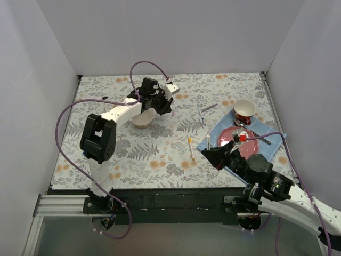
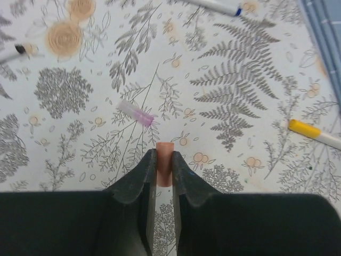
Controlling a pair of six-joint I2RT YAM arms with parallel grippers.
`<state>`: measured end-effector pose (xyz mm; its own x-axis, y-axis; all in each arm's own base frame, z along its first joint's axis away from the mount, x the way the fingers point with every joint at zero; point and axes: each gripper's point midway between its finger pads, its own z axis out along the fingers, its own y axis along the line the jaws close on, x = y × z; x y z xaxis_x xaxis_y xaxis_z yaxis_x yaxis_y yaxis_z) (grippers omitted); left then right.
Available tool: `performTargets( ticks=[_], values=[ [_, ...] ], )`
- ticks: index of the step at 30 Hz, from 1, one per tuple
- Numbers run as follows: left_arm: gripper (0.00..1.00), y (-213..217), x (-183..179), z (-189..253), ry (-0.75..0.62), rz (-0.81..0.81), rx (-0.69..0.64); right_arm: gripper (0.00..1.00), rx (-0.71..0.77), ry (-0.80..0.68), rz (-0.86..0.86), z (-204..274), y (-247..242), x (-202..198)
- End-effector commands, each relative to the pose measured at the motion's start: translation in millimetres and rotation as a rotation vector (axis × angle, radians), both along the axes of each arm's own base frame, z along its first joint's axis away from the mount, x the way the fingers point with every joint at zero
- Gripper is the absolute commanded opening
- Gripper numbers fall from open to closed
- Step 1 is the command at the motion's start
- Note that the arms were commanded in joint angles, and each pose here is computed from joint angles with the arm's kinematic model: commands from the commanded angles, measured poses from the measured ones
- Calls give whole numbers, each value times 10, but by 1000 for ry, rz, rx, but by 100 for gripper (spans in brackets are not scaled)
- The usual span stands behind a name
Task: Insert the pens into the pen caps
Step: Grab a pen cap on the table with the left arm
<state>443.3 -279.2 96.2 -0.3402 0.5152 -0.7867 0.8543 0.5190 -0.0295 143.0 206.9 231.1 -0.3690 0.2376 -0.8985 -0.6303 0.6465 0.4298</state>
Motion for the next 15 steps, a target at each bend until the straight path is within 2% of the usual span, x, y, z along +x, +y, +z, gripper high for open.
performTargets(
  ticks=[1,4,5,7,11,12,14,15],
  values=[
    [0,-95,-402,392,-113,-208,0,1,86,-16,-13,270,-57,-19],
    [0,-161,-737,477,-151,-300,29,1,83,-4,-22,244,-77,-18],
    [0,-109,-883,350,-142,-335,62,1,82,-5,-22,247,-79,-18],
    [0,-84,-1105,382,-167,-383,81,1,82,3,-22,232,-84,-25],
    [0,53,-1521,152,-161,-454,140,1,82,23,-25,176,-86,-30],
    [0,147,-1678,-53,-136,-478,172,1,85,23,-24,173,-83,-32],
    [0,180,-1755,-114,-197,-489,213,1,94,27,-13,170,-69,-48],
    [0,229,-1862,-246,-183,-507,228,1,97,33,-9,161,-58,-55]
  ],
)
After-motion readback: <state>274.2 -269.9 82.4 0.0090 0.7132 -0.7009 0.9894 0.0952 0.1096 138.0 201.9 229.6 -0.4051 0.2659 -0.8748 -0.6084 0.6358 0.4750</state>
